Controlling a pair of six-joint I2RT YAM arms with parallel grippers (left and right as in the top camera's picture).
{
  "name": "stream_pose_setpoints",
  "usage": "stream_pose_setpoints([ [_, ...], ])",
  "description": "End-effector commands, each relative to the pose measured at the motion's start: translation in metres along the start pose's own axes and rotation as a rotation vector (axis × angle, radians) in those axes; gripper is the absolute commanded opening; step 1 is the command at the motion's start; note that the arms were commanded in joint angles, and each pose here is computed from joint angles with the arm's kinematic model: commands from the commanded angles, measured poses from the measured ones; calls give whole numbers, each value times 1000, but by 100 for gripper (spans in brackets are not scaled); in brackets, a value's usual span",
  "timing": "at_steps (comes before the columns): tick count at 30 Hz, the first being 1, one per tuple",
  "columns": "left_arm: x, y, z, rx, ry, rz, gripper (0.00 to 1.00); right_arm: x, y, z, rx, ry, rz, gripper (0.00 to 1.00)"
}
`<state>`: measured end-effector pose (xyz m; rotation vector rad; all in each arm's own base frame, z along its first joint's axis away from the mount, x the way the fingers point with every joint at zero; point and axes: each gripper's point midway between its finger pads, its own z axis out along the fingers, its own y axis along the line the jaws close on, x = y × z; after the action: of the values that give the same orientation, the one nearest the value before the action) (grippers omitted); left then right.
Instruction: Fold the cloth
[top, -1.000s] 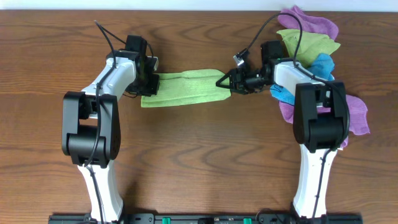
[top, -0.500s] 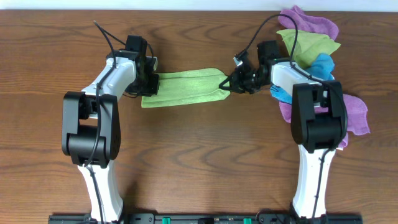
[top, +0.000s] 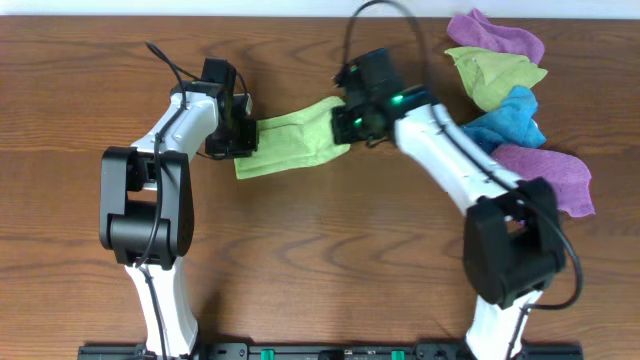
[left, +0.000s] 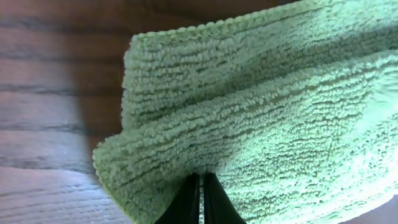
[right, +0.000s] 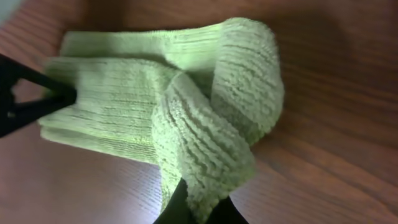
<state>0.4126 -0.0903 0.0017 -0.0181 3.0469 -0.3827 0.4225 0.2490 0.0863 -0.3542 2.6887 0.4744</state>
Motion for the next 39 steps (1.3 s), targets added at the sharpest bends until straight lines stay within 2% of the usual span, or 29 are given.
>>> stream_pose_setpoints([
  [1, 14, -10, 13, 74, 67, -32, 6, -3, -10, 1, 170, -40, -47, 2],
  [5, 21, -22, 12, 133, 96, -34, 6, -5, -6, 2, 203, -63, -70, 2],
  [14, 30, -49, 16, 135, 118, 27, 6, -5, -3, 14, 192, -63, -77, 2],
  [23, 13, -53, -5, 133, 49, 37, 6, -3, 8, 23, 165, -55, -175, 1],
  [27, -10, -41, -48, 108, -80, 31, 6, -2, 10, 24, 153, -51, -192, 1],
  [30, -25, -38, -116, 127, -245, 36, 6, 1, 19, 25, 142, -41, -281, 1],
  [34, -22, -30, -186, 124, -397, 52, 6, 2, 31, 26, 136, -50, -375, 1],
  [39, -7, 16, -260, 68, -562, -50, 6, 8, 50, 29, 125, -39, -575, 1],
])
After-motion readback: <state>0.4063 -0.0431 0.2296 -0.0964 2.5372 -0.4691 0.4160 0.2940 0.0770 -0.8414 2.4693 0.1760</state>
